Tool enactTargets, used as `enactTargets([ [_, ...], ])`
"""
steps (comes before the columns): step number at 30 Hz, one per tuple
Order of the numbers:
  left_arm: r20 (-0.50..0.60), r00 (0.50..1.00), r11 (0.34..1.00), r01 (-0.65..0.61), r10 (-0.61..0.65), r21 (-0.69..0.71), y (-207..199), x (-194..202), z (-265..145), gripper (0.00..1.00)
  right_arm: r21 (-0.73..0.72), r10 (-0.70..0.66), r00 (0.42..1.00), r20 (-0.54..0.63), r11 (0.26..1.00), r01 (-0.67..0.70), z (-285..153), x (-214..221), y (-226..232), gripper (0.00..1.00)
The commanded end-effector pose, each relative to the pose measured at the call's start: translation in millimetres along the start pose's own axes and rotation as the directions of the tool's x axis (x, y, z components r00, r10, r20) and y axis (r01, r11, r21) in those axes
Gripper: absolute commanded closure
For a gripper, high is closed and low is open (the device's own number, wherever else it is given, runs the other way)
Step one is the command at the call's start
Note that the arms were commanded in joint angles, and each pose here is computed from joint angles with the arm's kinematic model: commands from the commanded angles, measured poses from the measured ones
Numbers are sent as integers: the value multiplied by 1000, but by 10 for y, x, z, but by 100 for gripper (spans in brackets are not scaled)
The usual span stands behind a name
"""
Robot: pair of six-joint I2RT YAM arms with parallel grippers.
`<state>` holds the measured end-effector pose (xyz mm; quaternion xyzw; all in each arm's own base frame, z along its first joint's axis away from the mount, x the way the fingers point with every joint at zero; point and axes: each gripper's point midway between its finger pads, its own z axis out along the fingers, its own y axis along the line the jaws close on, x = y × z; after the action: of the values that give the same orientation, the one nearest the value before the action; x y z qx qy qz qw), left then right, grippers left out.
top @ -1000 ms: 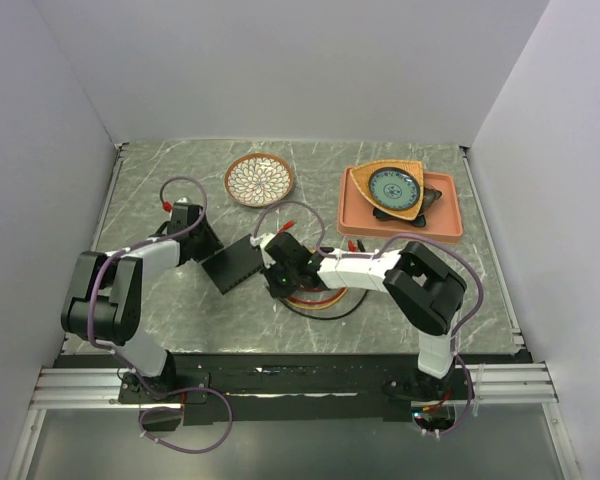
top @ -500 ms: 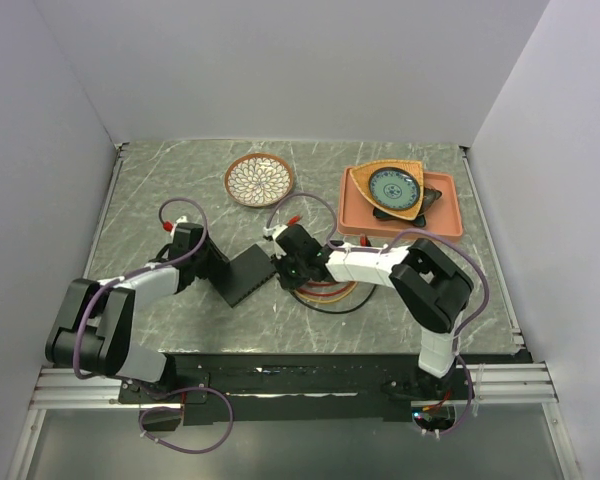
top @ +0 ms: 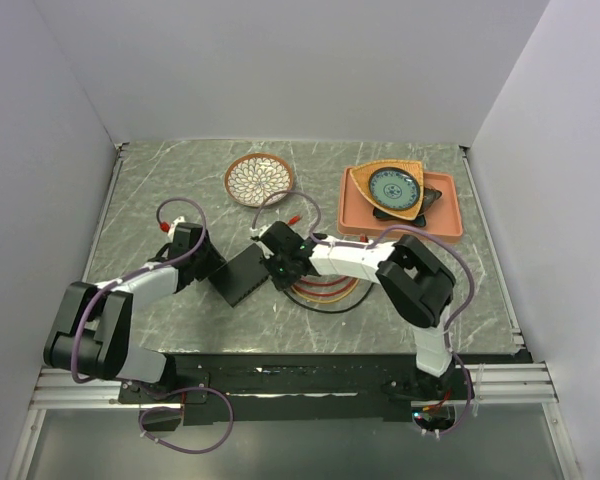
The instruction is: Insert the plug into the switch port
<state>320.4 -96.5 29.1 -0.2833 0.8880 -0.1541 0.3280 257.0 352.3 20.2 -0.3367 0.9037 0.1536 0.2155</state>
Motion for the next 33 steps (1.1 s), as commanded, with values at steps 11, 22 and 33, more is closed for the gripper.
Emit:
enactTargets([
  [11, 41, 999, 996, 22, -18, -81, 173, -40, -120, 53, 37, 18, 998, 57, 999, -20, -73, -248, -4, 100],
  [22, 43, 999, 998, 29, -26, -52, 171, -5, -182, 57, -14, 32, 998, 60, 999, -31, -162, -169, 81, 100],
  [33, 23, 999, 999, 29, -28, -35, 194, 74, -290, 59, -57, 33, 996, 85, 998, -28, -61, -433, 198, 100],
])
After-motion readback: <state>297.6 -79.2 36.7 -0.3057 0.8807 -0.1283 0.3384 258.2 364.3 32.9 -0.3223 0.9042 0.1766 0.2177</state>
